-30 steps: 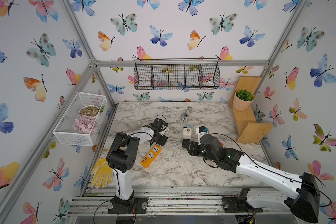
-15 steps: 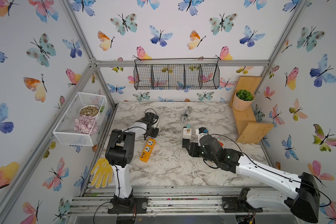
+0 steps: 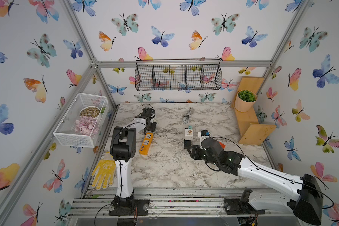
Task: Pull the plug off the socket
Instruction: Move the socket to the center of the board.
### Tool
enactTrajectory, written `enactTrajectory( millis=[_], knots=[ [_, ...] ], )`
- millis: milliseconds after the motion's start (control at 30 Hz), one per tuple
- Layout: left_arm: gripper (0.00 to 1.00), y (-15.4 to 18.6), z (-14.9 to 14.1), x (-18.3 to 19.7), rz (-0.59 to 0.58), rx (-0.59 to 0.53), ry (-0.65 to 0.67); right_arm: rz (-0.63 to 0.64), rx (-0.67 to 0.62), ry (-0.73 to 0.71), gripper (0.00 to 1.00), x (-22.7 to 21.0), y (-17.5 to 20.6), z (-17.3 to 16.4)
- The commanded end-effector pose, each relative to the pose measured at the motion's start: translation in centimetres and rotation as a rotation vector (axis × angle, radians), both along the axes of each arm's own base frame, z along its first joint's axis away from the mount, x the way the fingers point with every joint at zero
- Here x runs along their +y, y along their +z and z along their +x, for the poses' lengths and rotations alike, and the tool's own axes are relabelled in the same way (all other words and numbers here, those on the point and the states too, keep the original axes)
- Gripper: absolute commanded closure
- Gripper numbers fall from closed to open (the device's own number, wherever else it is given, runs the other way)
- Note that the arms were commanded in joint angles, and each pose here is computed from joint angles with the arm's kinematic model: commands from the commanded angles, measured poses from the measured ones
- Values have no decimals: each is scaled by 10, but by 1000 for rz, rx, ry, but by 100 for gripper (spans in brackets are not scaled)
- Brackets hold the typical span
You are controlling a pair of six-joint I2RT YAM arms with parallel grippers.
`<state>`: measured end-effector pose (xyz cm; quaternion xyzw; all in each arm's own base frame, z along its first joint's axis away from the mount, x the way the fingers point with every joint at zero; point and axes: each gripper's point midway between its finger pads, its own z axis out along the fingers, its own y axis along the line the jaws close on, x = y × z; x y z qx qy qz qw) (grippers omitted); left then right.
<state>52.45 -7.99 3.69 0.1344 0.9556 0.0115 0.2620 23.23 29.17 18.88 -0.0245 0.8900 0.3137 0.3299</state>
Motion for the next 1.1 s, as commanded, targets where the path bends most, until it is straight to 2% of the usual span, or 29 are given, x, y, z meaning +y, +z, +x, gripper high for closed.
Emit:
enactTrajectory(
  millis=[0, 200, 333, 433, 700, 800, 900, 1067],
  knots=[
    [59, -3, -10, 10, 11, 43, 22, -25, 13, -30, 52, -8, -10, -1],
    [32, 31, -28, -3, -58, 28, -2, -149, 16, -104, 24, -19, -21, 12],
    [18, 73, -47, -14, -64, -38, -47, -259, 12, -153, 18, -22, -22, 28],
    [1, 98, -73, -24, -70, -74, -91, -271, 39, -158, 18, -19, -28, 42],
    [2, 134, -178, -38, -196, -27, -262, -433, 133, -169, 20, -11, -76, 85],
    [1, 137, -208, -31, -209, -36, -246, -445, 144, -175, 21, -4, -92, 98],
    [2, 138, -227, -24, -225, -84, -215, -458, 167, -179, 22, 2, -107, 109],
    [2, 139, -236, -20, -265, -213, -175, -421, 197, -173, 24, 8, -128, 123]
  ],
)
